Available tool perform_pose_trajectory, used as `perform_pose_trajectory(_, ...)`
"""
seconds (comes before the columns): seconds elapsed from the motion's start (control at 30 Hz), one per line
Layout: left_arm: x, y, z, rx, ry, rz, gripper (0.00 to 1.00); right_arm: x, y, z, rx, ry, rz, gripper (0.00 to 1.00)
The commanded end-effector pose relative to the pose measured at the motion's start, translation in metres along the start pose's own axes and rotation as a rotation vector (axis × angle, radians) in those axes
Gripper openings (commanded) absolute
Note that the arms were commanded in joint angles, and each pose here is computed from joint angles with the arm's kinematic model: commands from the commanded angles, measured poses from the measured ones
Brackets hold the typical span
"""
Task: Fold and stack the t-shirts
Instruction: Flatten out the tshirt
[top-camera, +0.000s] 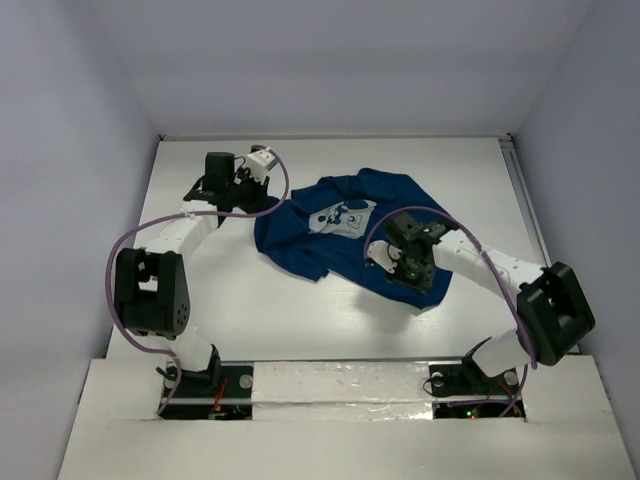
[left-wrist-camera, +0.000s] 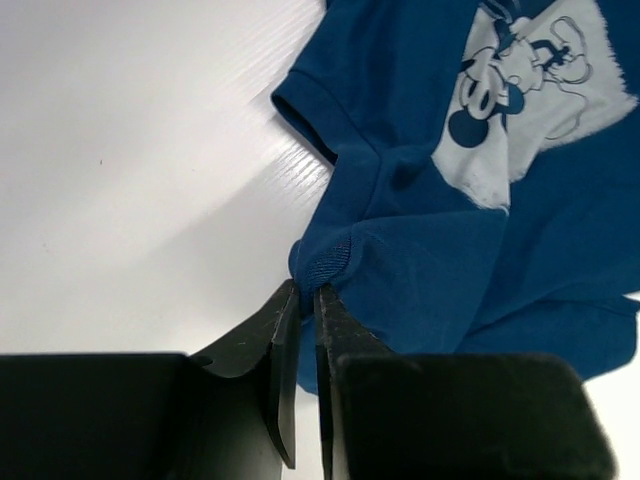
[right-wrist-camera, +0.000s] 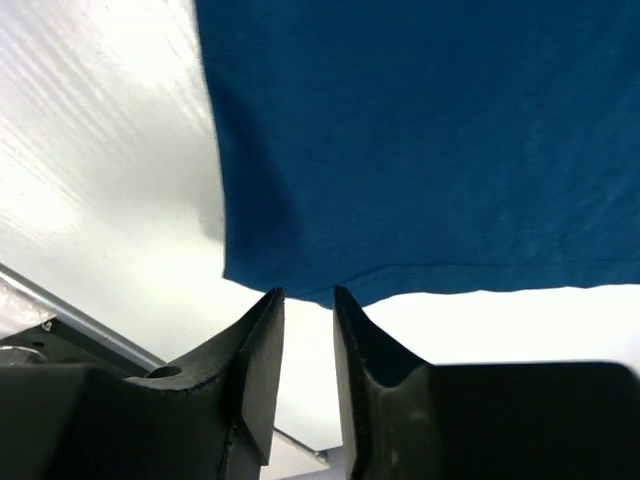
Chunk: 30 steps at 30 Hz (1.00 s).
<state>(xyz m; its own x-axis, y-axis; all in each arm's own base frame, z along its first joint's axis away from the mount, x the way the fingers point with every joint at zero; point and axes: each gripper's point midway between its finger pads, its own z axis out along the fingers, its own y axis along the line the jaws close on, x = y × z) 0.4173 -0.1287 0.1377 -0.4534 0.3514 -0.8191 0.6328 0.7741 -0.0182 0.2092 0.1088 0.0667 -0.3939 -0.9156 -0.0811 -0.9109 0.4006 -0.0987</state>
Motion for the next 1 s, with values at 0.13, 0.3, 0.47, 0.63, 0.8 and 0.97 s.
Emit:
perform_pose_trajectory(0.13, -0.02, 0.032, 0.018, -0.109, -0.04, -0.056, 0.0, 0.005, 0.018, -0.002, -0.075, 0.074, -0.073, 0.4)
perform_pose_trajectory(0.3, -0.032, 0.045, 0.029, -0.14, -0.061, -0.071, 0.0, 0.006, 0.026, 0.0, -0.117, 0.116, -0.111, 0.5)
perform_pose_trajectory(0.47, -0.034, 0.052, 0.036, -0.154, -0.062, -0.081, 0.0, 0.01, 0.024, 0.01, -0.132, 0.184, -0.12, 0.53)
perform_pose_trajectory(0.63, -0.038, 0.048, 0.036, -0.135, -0.074, -0.086, 0.0, 0.006, 0.03, 0.017, -0.157, 0.201, -0.128, 0.53)
perform_pose_trajectory(0.8, -0.036, 0.044, 0.035, -0.123, -0.078, -0.085, 0.1, 0.002, 0.025, 0.028, -0.134, 0.236, -0.112, 0.54)
perform_pose_trajectory(0.97, -0.036, 0.041, 0.033, -0.111, -0.085, -0.08, 0.19, 0.002, 0.02, 0.035, -0.094, 0.262, -0.103, 0.49)
